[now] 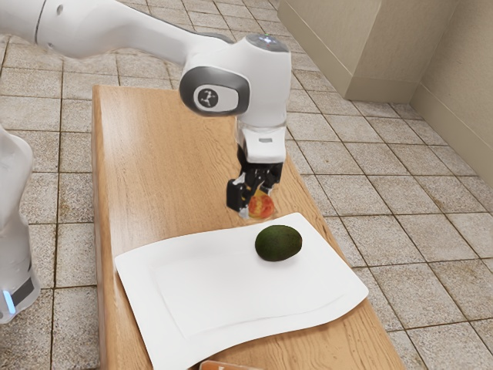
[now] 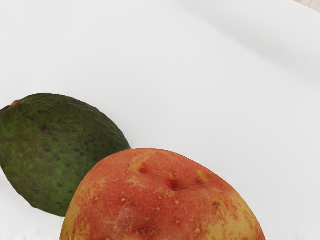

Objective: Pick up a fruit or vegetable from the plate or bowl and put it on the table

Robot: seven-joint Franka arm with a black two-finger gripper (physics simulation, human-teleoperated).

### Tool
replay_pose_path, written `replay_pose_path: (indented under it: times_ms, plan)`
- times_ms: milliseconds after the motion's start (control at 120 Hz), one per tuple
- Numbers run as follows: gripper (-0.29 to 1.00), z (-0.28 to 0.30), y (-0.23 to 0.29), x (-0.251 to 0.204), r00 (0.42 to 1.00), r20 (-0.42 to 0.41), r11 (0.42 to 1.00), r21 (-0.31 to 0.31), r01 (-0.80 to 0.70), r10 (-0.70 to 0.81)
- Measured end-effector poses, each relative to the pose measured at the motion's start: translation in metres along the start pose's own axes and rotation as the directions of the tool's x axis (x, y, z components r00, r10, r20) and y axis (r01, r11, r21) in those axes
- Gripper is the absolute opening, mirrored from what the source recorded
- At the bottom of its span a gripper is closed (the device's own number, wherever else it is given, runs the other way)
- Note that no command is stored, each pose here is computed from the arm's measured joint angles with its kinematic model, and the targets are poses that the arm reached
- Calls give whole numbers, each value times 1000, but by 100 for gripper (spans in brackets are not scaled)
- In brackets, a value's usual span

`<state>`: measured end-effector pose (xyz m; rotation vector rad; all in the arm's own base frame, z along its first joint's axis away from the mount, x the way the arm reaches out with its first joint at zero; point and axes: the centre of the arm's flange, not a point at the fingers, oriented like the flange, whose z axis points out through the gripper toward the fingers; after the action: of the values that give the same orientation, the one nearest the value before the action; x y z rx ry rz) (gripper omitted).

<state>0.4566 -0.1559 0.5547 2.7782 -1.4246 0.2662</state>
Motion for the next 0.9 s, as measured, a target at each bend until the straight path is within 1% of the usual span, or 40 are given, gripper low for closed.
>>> replay_pose_path:
  times_ms: [75,150,358,467,608,683,750,825,900]
  plan:
    - [36,-19,-14,-7,1000,12,999,22,29,-29]
    - [36,-25,-33,-25,996,35,996,22,83,-83]
    - [36,-38,-86,-93,959,101,964,23,263,-264]
    - [36,-50,-115,-135,917,119,925,31,380,-381]
    - [36,-49,-146,-193,842,146,852,17,523,-520]
    - [36,-47,-156,-216,805,160,817,15,577,-571]
    - [36,-46,-160,-226,784,171,797,17,603,-597]
    - [39,-45,-161,-230,770,179,784,18,620,-613]
    - [51,-44,-161,-233,757,186,772,17,635,-627]
